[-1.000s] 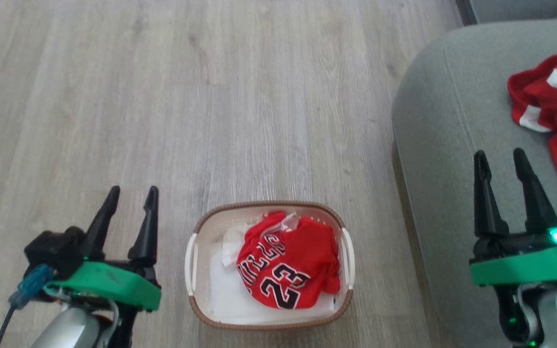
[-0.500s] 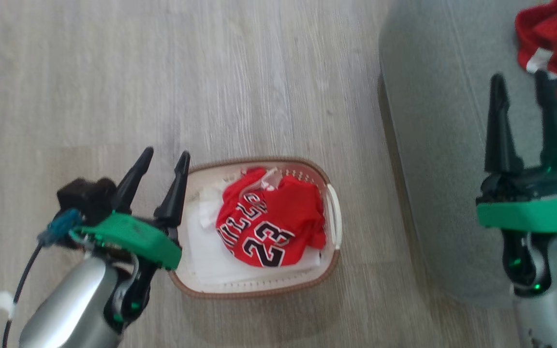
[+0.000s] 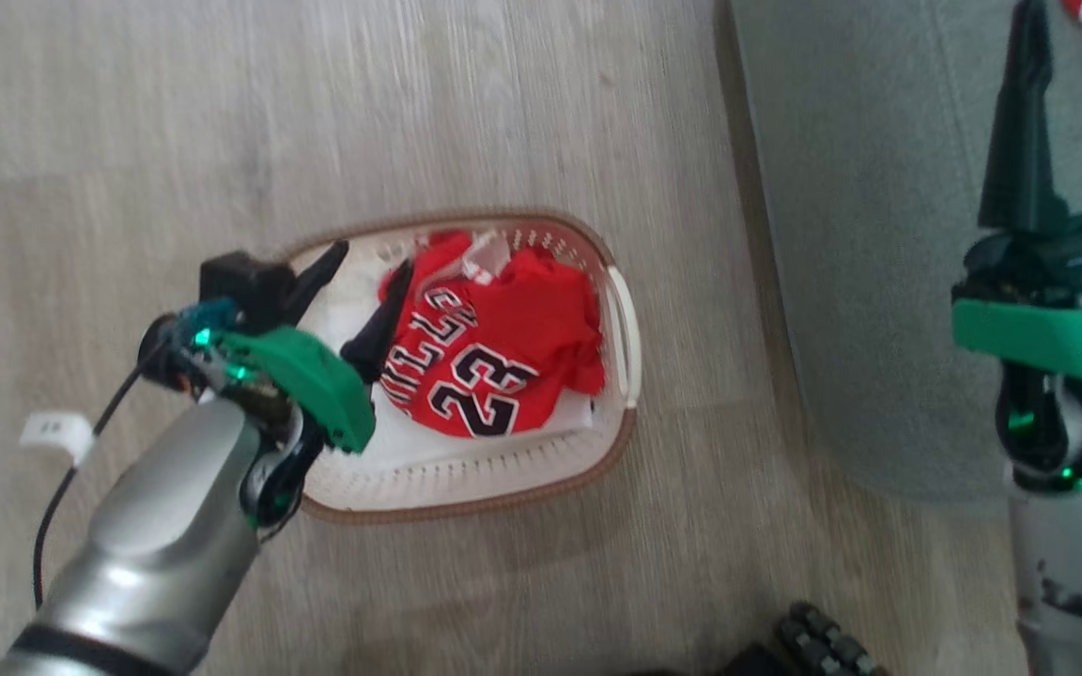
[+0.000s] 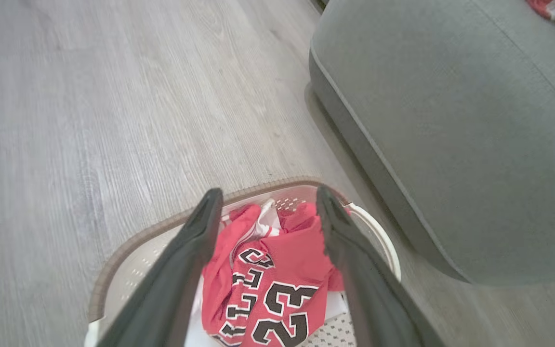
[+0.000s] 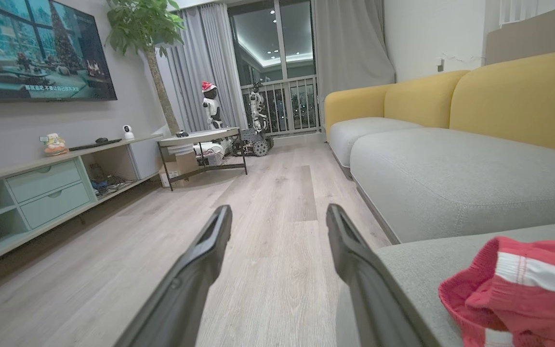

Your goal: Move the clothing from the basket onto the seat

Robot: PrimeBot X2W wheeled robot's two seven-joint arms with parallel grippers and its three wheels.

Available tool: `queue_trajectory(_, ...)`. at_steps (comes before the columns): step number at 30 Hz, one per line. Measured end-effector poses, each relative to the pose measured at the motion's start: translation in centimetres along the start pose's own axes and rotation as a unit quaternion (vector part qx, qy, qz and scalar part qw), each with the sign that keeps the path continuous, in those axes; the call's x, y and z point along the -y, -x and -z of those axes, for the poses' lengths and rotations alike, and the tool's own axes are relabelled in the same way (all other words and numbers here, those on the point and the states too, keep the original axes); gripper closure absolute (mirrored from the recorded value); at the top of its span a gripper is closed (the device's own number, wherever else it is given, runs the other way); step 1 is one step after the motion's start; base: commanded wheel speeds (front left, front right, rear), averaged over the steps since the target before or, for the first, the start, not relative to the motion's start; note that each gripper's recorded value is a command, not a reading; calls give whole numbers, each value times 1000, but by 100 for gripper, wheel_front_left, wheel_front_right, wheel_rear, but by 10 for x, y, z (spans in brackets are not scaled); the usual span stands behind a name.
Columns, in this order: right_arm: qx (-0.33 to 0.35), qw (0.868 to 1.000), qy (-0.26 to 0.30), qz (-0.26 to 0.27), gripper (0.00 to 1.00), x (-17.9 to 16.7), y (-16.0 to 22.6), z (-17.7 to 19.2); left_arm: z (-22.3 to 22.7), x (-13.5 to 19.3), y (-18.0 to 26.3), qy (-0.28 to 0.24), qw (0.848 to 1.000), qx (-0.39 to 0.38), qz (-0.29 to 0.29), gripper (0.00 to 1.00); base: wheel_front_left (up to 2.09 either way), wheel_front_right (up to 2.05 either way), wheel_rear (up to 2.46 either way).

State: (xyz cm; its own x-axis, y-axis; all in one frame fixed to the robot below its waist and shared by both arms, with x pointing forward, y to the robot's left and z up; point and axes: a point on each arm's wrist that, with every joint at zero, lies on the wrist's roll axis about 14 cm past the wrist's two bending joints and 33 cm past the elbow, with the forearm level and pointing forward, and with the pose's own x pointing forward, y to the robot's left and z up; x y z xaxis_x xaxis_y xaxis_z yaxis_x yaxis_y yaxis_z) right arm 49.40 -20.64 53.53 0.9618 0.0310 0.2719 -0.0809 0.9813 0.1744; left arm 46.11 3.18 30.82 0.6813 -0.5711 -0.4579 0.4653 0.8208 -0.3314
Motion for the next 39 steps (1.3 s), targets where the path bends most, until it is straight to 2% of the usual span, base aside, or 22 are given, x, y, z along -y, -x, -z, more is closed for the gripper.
queue_trajectory(9,-3,1000,14,11,0,14,-18,25,64,-7,-46,-4,995,-102,23,0,0,0,0)
queue_trajectory(20,-1,1000,28,6,0,21,-37,47,141,-18,-75,-55,971,-228,50,0,0,0,0)
queue_trajectory(26,0,999,33,-1,0,21,-45,58,167,-28,-95,-66,960,-266,55,0,0,0,0)
queue_trajectory(32,-11,999,46,1,0,28,-44,70,196,-33,-106,-54,951,-299,56,0,0,0,0)
queue_trajectory(39,-31,998,52,-2,0,31,-43,88,218,-27,-114,-62,939,-328,78,0,0,0,0)
